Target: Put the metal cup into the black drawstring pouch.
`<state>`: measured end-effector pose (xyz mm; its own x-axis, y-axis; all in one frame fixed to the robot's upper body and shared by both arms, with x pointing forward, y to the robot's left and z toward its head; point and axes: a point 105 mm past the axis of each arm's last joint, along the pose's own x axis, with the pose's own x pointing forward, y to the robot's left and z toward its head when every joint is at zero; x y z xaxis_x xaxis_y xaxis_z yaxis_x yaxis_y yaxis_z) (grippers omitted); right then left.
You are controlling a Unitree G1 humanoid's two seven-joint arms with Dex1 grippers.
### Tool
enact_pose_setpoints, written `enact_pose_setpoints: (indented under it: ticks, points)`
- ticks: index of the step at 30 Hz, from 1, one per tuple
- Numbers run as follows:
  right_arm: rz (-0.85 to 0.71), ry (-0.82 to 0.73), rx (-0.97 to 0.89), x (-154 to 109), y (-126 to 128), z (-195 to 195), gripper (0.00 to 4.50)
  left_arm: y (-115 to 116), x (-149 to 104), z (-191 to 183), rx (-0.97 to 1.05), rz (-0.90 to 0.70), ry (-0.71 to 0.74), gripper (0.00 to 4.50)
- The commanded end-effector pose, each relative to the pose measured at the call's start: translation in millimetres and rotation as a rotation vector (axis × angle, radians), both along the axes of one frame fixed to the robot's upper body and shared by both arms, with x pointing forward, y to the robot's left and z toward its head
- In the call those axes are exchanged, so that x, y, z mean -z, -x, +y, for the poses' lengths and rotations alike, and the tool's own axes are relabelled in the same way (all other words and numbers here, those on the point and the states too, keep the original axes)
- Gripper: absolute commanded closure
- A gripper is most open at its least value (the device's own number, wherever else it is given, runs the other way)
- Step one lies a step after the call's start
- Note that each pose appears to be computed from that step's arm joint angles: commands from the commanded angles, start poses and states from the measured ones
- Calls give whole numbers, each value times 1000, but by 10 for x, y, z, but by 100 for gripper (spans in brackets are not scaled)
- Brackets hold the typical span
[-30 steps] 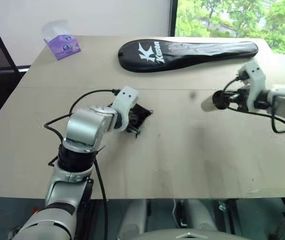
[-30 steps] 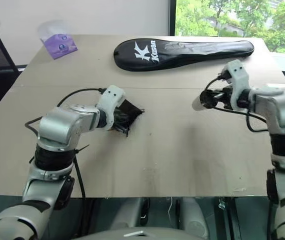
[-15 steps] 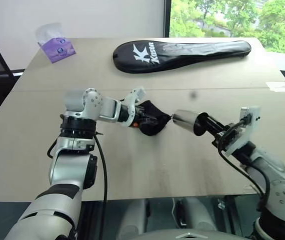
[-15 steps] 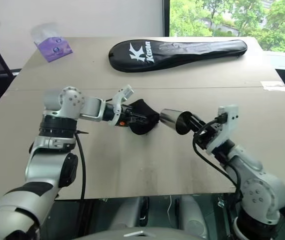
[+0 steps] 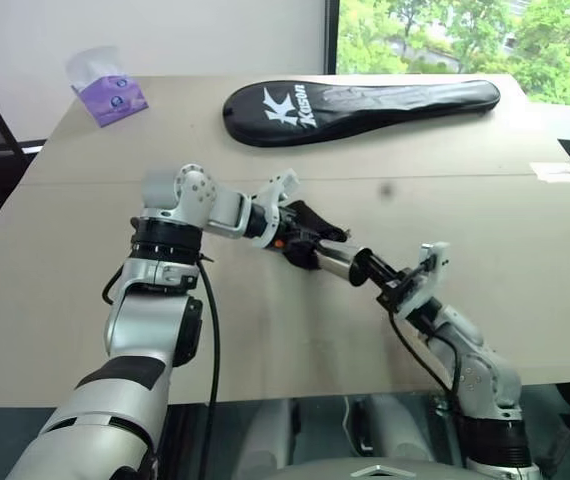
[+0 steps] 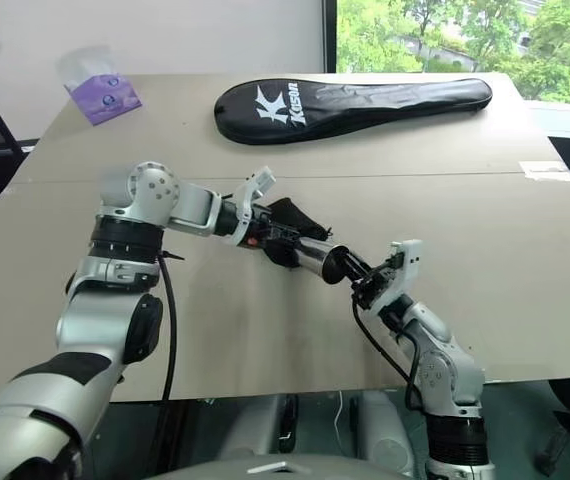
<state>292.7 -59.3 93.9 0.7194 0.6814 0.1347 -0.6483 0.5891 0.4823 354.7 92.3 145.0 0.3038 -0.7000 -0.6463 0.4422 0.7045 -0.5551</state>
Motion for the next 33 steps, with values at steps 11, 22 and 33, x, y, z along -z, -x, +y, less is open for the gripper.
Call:
enact_pose_setpoints:
  ticks: [11, 22, 33]
  points:
    - [-224, 693, 117, 532, -436, 134, 445, 160, -270, -29, 118, -219, -58, 450]
    - [-78, 287, 122, 250, -615, 421, 445, 273, -238, -4, 148, -266, -65, 450]
    - [-156, 503, -211, 437, -145, 474, 445, -315, 89, 812, -364, -332, -132, 450]
